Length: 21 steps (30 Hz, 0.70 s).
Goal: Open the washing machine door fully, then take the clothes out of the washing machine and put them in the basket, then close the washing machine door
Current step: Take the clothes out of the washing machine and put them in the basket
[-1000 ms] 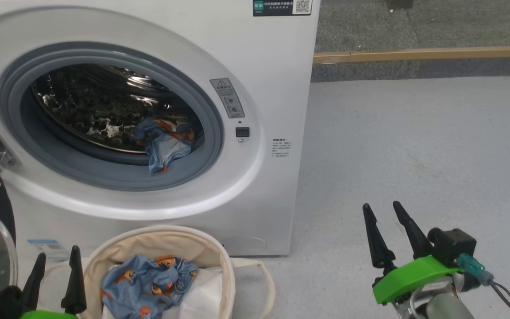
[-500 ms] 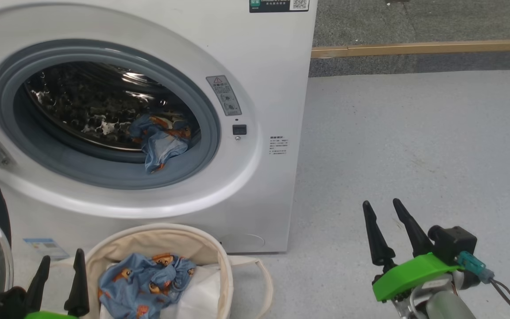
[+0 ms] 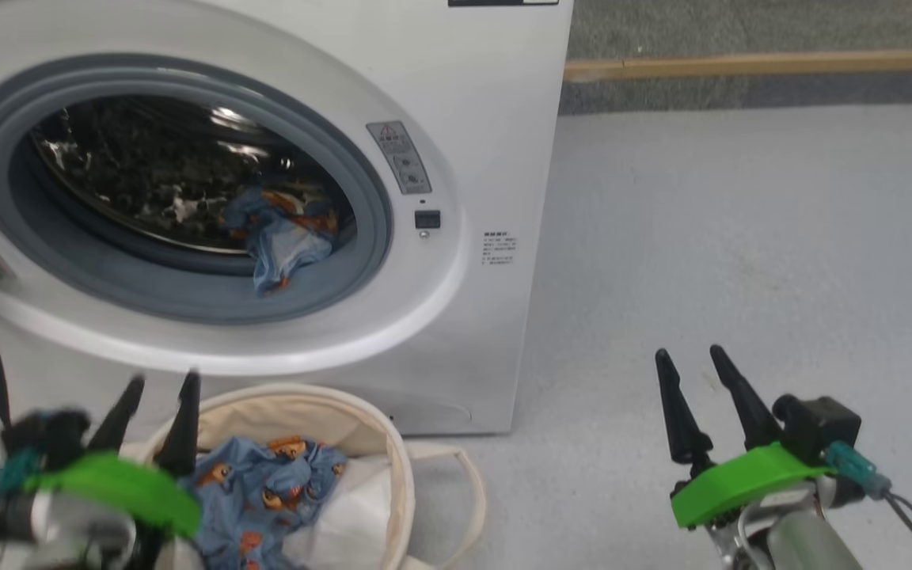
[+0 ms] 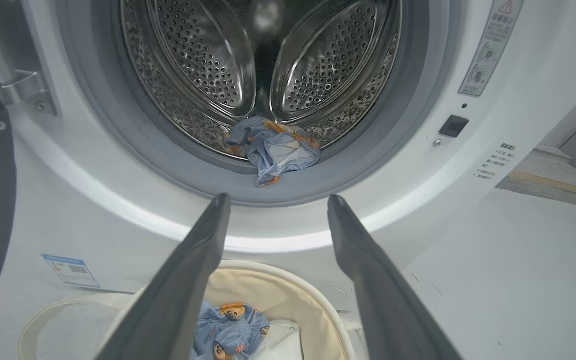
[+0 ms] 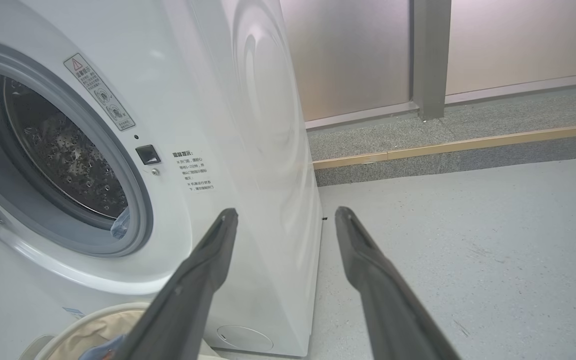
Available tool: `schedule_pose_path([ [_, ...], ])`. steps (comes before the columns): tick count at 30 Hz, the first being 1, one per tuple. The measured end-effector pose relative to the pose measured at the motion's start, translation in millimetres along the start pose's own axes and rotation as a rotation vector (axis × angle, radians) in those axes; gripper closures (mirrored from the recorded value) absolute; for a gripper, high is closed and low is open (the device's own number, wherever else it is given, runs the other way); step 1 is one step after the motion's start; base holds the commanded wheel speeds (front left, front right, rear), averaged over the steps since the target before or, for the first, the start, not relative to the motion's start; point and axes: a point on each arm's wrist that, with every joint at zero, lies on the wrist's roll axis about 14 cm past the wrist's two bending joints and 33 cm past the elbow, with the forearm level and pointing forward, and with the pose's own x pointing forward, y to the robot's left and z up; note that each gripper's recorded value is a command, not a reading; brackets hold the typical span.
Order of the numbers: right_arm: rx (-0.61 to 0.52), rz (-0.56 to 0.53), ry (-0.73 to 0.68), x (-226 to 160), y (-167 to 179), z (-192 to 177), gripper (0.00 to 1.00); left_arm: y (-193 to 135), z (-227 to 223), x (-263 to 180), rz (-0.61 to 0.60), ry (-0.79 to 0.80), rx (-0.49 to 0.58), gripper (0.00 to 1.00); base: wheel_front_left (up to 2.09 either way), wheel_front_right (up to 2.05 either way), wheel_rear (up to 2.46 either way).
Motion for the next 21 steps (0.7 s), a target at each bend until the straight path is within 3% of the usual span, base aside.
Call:
schedule_pose_path([
  [8, -0.015, -0.010, 0.000, 25, -8, -1, 0.00, -12, 10, 70, -0.063, 0.064, 0.027, 0.00, 0.00, 0.00, 0.00],
  [21, -0.035, -0.053, 0.048, 56, -30, -25, 0.00, -26, -11, 165, -0.127, 0.211, 0.037, 0.00, 0.00, 0.00, 0.00],
])
